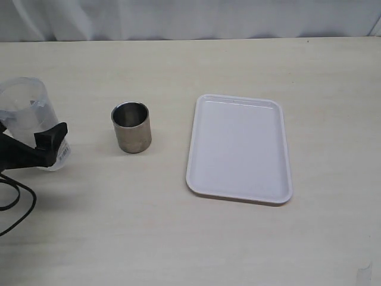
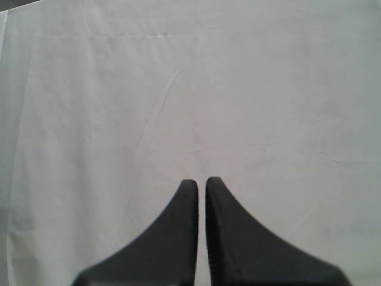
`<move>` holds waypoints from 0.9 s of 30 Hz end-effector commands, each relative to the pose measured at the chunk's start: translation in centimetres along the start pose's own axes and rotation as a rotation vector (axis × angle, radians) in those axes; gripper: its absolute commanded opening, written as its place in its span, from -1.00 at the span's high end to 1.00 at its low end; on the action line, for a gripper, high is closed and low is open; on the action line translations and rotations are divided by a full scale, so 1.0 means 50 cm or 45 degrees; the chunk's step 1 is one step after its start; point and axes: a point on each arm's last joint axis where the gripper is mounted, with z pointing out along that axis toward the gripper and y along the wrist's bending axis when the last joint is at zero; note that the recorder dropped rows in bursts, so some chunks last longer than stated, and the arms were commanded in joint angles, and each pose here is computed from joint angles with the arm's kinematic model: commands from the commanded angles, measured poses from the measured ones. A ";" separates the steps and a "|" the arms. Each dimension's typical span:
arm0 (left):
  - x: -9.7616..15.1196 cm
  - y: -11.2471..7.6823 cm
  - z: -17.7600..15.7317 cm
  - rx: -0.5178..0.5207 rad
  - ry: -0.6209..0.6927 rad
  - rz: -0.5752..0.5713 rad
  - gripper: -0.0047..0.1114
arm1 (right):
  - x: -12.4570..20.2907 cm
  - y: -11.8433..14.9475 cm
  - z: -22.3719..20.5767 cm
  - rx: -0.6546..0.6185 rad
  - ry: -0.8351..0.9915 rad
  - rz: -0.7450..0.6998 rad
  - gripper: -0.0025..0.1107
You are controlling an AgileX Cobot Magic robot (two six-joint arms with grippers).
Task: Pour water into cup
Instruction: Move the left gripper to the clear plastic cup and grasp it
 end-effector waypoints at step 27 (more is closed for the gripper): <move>0.020 0.013 0.065 0.025 0.015 0.036 -0.89 | 0.041 0.005 0.030 -0.064 0.227 -0.053 0.86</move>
